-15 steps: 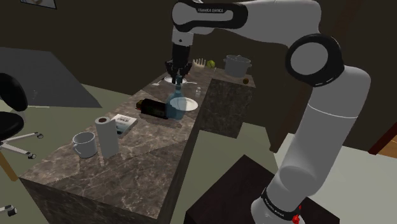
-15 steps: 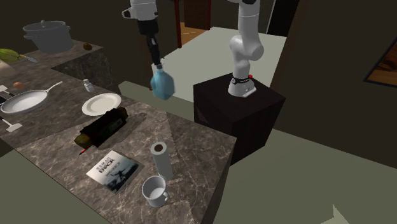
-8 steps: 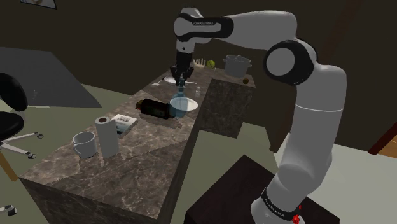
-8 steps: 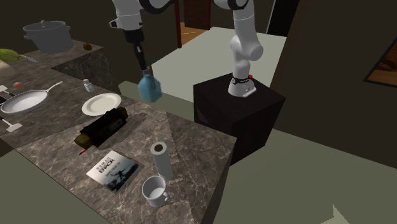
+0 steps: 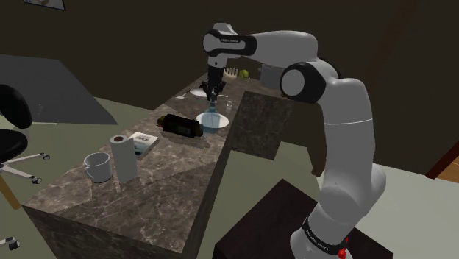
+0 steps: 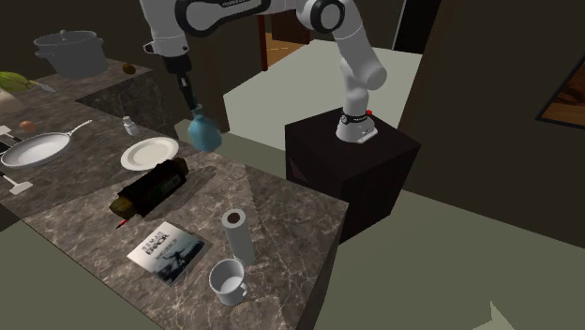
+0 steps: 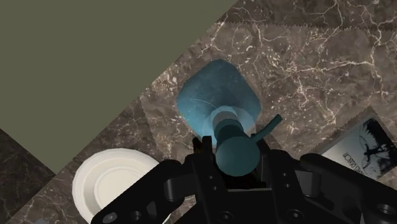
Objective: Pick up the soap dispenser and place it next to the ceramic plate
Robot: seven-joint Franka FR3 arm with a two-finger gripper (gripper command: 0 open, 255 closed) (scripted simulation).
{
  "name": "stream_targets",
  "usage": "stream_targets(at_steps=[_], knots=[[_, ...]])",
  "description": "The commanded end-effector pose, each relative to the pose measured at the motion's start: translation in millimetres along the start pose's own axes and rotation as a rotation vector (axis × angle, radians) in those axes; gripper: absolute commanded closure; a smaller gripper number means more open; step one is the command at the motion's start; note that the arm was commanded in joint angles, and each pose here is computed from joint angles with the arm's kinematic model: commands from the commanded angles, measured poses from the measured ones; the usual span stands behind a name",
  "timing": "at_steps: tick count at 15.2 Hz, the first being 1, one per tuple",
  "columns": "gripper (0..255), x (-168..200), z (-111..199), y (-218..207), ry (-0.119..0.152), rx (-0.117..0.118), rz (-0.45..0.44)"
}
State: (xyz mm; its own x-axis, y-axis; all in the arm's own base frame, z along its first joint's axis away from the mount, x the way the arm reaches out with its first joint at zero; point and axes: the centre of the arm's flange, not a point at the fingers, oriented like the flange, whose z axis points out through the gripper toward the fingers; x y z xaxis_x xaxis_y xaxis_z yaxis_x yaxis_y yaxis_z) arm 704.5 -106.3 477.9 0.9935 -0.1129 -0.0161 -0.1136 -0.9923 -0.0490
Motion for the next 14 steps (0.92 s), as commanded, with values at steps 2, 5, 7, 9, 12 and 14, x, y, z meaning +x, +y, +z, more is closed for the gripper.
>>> stream_targets(at_steps=[2, 5, 7, 9, 12, 14], knots=[[255, 22.9, 18.0, 27.9, 0.000, 0.000, -0.001], [255, 35.4, 37.0, 42.6, 0.000, 0.000, -0.001], [255, 35.6, 47.5, 43.1, 0.000, 0.000, -0.001], [255, 35.8, 58.0, 43.6, 0.000, 0.000, -0.001], [255, 36.0, 73.9, 44.4, 0.000, 0.000, -0.001], [255, 36.2, 84.4, 44.9, 0.000, 0.000, -0.001]])
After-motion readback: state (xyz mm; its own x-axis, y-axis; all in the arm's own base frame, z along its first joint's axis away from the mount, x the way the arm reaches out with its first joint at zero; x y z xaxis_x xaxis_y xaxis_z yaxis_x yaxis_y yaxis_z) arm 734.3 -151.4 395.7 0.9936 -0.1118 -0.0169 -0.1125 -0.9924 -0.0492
